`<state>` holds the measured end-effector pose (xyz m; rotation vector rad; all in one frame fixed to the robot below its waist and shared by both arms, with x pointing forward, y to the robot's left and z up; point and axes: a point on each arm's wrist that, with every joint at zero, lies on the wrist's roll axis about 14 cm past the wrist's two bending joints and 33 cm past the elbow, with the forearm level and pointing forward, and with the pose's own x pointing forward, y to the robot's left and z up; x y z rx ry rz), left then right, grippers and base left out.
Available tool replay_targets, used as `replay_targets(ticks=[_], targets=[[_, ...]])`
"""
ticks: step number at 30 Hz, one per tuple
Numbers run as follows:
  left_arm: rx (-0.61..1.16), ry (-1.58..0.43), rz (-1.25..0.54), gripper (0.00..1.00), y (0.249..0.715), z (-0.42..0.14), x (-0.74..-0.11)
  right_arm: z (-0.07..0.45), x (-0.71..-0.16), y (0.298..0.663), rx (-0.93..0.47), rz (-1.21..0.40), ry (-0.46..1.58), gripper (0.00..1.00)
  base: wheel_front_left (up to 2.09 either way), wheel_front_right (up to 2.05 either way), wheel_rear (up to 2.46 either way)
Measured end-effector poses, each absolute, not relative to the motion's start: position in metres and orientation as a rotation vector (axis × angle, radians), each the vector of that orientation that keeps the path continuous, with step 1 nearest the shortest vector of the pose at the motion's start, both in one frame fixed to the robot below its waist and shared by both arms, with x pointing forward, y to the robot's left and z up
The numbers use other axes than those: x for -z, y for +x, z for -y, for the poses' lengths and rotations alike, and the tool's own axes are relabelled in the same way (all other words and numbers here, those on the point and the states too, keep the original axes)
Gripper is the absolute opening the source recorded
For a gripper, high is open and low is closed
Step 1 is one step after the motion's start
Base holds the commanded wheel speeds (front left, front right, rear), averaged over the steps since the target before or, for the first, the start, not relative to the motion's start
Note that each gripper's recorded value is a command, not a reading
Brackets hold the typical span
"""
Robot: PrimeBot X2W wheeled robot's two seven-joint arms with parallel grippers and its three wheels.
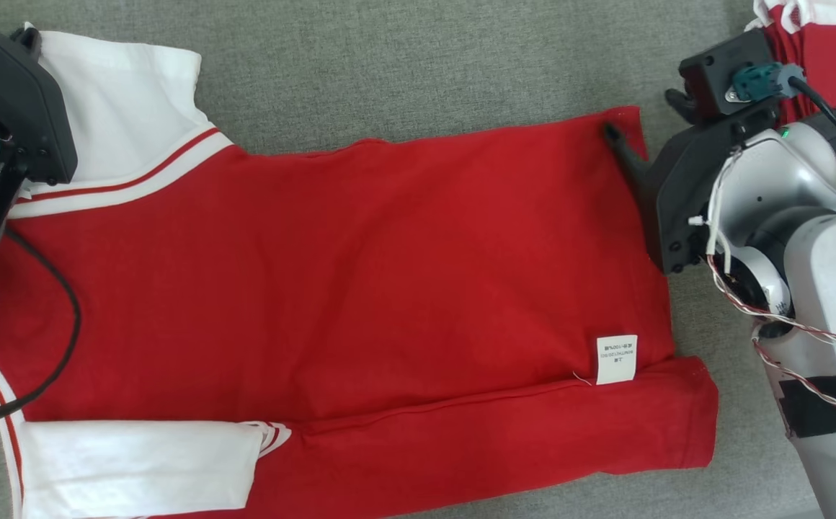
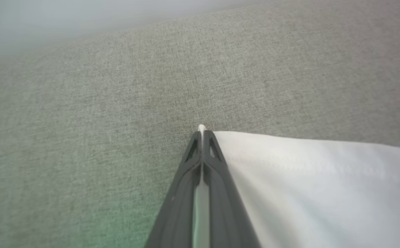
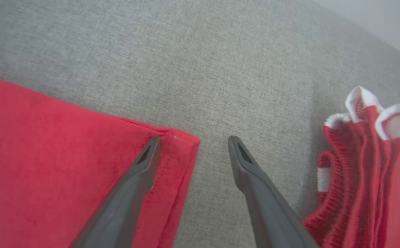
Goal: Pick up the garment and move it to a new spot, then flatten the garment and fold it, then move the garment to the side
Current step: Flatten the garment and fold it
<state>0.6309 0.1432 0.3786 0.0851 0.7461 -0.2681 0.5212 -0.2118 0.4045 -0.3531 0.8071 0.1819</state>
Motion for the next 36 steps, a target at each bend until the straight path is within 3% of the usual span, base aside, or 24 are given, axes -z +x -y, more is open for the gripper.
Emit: replay_targets(ticks=[3,6,9,17,24,36], targets=[[0.268,0.084,-0.745,0.00,0.631,-0.144,-0.378,0.206,-0.400,0.523,-0.205,-0.826,-0.347,0.98,0.00,0.00,0.00],[0.265,0.081,-0.746,0.00,0.630,-0.144,-0.377,0.205,-0.393,0.520,-0.216,-0.857,-0.331,0.37,0.00,0.00,0.00],[0.265,0.081,-0.745,0.00,0.630,-0.145,-0.378,0.205,-0.390,0.517,-0.221,-0.885,-0.333,0.00,0.00,0.00,0.00],[0.257,0.064,-0.687,0.00,0.630,-0.146,-0.386,0.209,-0.396,0.521,-0.207,-0.844,-0.333,0.00,0.00,0.00,0.00],[0.190,-0.012,-0.467,0.00,0.629,-0.156,-0.417,0.200,-0.407,0.519,-0.202,-0.738,-0.262,0.00,0.00,0.00,0.00],[0.125,-0.154,-0.277,0.00,0.569,-0.166,-0.453,0.196,-0.430,0.492,-0.163,-0.600,-0.174,0.00,0.00,0.00,0.00]])
